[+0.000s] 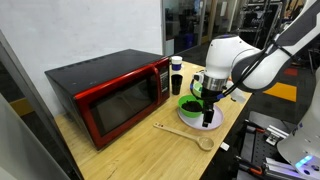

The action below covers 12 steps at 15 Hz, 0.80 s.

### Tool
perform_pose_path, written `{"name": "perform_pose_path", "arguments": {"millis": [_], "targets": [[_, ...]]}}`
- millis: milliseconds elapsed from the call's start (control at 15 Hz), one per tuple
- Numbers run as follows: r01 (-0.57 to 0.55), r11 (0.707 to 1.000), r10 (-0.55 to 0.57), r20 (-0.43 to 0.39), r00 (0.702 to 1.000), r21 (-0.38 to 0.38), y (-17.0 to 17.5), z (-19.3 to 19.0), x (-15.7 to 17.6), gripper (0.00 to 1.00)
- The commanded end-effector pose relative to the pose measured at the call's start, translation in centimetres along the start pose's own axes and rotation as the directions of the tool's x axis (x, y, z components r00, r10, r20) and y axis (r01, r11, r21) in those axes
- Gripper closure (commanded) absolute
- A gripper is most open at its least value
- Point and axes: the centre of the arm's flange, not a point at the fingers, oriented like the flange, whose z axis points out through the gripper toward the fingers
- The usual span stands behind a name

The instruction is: Open the microwave door, place the dark green bowl in it, then close the microwave door

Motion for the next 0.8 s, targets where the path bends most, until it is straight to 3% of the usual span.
{"name": "perform_pose_path", "arguments": {"millis": [0, 200, 400, 667, 733], "targets": [[0.040, 0.999, -0.039, 0.018, 0.999, -0.029, 0.0, 2.1, -0.7, 0.41], [0.058, 0.997, -0.056, 0.046, 0.997, -0.050, 0.0, 3.2, -0.9, 0.61], [0.071, 0.995, -0.066, 0.066, 0.996, -0.070, 0.1, 4.4, -1.1, 0.65], [0.091, 0.991, -0.082, 0.089, 0.993, -0.099, 0.2, 5.9, -1.3, 0.48], [0.096, 0.990, -0.087, 0.091, 0.992, -0.106, 0.2, 6.2, -1.3, 0.50]]}}
